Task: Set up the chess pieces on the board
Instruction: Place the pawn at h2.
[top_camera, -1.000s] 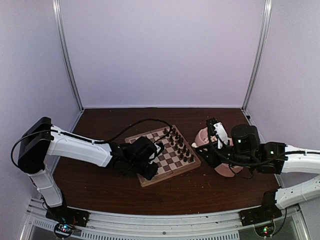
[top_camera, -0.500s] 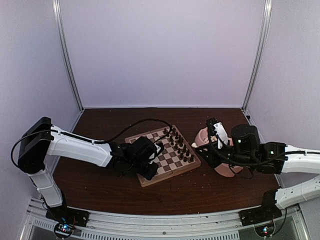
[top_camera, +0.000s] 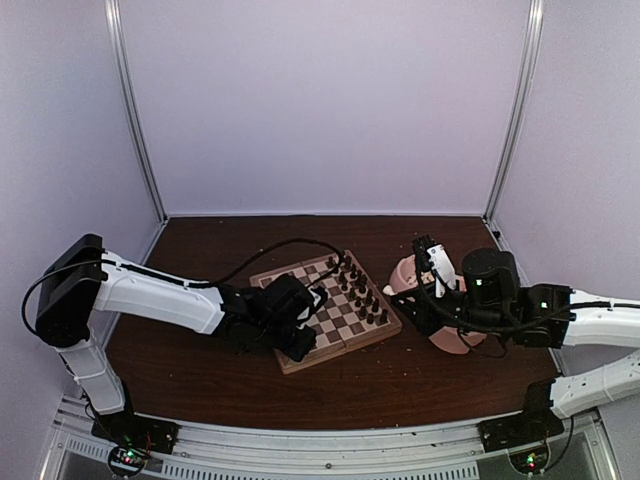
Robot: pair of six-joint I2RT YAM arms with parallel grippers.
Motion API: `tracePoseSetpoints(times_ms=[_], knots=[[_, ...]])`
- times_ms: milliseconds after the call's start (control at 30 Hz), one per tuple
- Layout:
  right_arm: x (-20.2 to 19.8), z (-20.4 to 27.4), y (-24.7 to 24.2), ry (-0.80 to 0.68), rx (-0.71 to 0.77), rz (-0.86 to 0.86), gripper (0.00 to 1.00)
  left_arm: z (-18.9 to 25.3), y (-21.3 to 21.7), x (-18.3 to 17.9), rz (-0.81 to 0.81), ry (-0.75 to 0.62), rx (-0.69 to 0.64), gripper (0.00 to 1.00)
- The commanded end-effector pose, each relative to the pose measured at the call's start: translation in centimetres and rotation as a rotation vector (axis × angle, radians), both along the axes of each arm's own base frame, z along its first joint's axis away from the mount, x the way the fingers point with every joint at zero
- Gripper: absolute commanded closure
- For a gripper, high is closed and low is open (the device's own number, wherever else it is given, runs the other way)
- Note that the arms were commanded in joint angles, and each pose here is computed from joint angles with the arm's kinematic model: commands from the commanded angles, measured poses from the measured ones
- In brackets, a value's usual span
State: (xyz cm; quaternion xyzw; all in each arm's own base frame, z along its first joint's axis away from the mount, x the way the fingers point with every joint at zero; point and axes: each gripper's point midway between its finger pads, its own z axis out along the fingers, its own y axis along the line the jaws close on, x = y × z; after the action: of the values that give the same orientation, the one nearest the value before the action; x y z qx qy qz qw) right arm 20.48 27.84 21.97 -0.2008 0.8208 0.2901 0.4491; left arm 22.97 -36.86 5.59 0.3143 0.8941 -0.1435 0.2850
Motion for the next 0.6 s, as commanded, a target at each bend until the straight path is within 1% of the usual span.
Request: tracePoseSetpoints(times_ms=[0, 67, 167, 333, 567], knots=[[0.2, 0.1, 0.2, -0.003, 0.022, -0.002, 1.00, 0.8, -0.1, -0.4, -0.002, -0.010, -0.006, 0.67], [0.1, 0.0, 0.3, 0.001, 0.019, 0.002, 1.00, 1.3, -0.1, -0.4, -0.002, -0.018, -0.010, 0.63], [0.1, 0.0, 0.4, 0.005, 0.015, 0.008, 1.00, 2.6, -0.3, -0.3, -0.003, -0.029, -0.024, 0.60], [-0.1, -0.7, 1.4, 0.036, -0.002, 0.048, 1.00, 6.2, -0.5, -0.1, -0.013, -0.071, -0.066, 0.56], [-0.6, -2.3, 4.4, 0.158, -0.069, 0.142, 1.00, 11.2, 0.2, -0.4, -0.049, -0.154, -0.142, 0.53]])
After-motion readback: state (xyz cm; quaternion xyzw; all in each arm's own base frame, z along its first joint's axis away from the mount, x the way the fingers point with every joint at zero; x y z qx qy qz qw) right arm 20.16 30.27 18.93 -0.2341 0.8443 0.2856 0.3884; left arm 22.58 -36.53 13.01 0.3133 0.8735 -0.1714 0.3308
